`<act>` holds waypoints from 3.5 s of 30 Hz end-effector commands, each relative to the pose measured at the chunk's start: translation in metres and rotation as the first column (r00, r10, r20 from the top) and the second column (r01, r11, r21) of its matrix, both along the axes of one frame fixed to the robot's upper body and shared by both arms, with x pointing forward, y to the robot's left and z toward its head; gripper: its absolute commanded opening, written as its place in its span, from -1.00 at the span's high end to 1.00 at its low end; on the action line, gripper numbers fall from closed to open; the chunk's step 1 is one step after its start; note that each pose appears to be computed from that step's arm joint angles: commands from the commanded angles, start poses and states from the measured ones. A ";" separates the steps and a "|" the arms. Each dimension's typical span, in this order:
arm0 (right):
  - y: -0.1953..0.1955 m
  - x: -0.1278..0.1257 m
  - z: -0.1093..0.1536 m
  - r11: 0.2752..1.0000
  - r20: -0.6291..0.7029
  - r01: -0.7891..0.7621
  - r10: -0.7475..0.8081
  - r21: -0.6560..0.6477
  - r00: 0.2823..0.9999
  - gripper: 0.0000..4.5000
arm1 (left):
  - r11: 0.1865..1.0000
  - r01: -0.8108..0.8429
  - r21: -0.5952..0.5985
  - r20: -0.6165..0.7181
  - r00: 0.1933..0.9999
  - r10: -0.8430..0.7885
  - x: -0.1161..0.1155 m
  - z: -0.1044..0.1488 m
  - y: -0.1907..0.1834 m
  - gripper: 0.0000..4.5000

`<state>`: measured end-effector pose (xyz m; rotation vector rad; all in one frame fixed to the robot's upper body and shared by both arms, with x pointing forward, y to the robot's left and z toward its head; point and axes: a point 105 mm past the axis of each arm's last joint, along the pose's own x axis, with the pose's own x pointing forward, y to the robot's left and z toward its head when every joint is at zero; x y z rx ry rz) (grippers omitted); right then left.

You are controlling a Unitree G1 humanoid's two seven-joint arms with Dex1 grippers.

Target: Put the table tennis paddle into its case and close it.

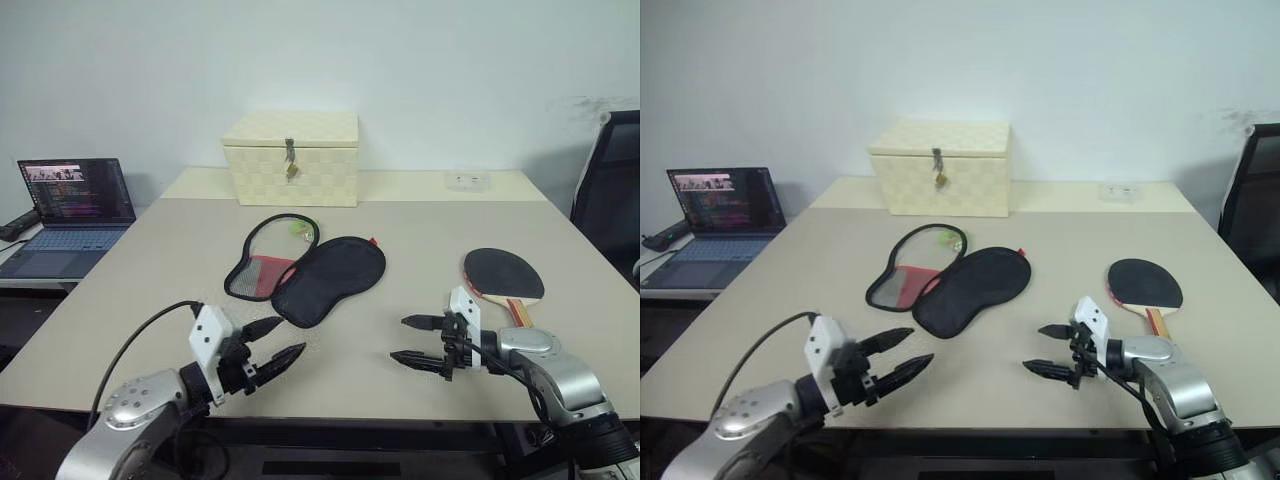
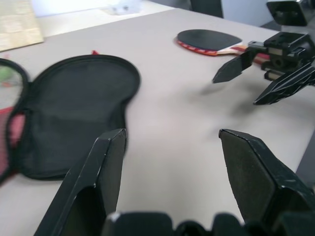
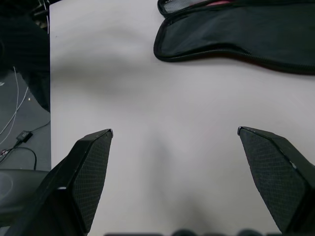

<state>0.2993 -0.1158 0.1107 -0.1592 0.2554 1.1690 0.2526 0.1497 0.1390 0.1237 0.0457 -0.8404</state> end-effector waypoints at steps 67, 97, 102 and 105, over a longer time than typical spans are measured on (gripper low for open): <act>0.181 0.072 0.018 0.910 -0.480 0.402 -0.307 0.105 0.822 0.03 | 0.992 0.110 0.066 -0.082 0.991 -0.104 0.010 0.056 0.079 -0.47; 0.067 0.017 0.013 0.968 -0.517 0.233 -0.249 -0.098 0.819 0.99 | 0.930 0.365 0.047 -0.085 0.929 -0.360 0.003 0.054 0.022 -0.47; 0.030 0.018 0.010 0.956 -0.487 0.230 -0.290 -0.181 0.824 0.99 | 0.917 0.394 0.056 -0.107 0.916 -0.387 0.003 0.048 0.019 -0.47; 0.014 0.020 0.010 0.949 -0.464 0.225 -0.305 -0.221 0.831 0.99 | 0.914 0.403 0.056 -0.108 0.912 -0.395 0.004 0.048 0.017 -0.47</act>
